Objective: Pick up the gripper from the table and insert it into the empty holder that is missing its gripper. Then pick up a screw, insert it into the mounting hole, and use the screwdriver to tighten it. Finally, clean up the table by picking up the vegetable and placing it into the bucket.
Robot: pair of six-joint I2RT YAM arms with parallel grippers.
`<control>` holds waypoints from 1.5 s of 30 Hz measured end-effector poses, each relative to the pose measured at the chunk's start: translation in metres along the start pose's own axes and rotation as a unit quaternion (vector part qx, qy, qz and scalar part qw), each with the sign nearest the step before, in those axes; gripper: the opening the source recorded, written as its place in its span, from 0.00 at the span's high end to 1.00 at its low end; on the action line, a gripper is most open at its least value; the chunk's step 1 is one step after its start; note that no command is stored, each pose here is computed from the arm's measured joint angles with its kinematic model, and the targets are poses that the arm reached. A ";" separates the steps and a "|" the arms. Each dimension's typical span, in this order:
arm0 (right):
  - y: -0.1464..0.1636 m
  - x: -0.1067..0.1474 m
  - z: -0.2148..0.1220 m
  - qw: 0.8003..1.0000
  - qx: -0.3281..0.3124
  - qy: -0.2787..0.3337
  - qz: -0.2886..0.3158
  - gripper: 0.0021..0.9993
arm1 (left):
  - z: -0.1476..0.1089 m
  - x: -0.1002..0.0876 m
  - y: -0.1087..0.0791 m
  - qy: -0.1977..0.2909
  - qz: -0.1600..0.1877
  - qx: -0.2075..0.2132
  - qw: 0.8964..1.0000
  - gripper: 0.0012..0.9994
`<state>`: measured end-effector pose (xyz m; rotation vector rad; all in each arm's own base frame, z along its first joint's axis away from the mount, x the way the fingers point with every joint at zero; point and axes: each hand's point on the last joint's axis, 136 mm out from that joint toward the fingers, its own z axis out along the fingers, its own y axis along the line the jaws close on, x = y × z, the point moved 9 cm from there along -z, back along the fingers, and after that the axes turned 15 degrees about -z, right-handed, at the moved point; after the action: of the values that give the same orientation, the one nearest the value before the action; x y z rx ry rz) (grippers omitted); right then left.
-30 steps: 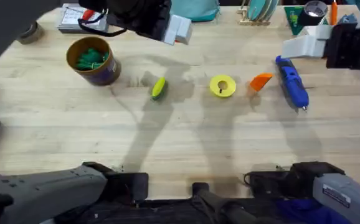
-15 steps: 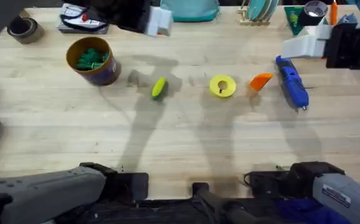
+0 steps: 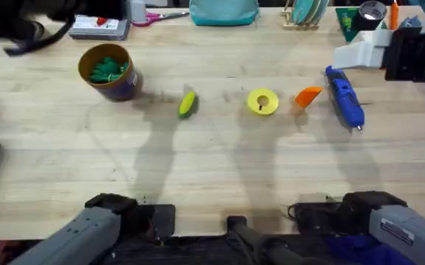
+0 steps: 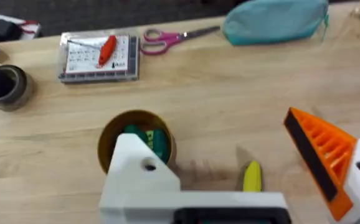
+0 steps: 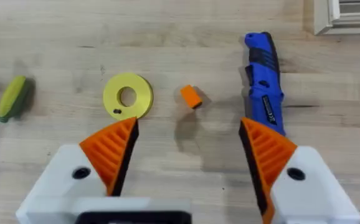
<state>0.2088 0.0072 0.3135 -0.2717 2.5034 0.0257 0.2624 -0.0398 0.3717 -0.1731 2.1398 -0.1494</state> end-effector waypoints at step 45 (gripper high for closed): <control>0.000 0.000 0.000 1.000 0.000 0.000 0.000 0.00 | 0.000 0.164 0.049 -0.316 0.008 0.179 0.932 0.01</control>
<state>0.2088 0.0072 0.3135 -0.2717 2.5036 0.0257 0.1708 -0.0215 0.2279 0.0142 1.4404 -0.4133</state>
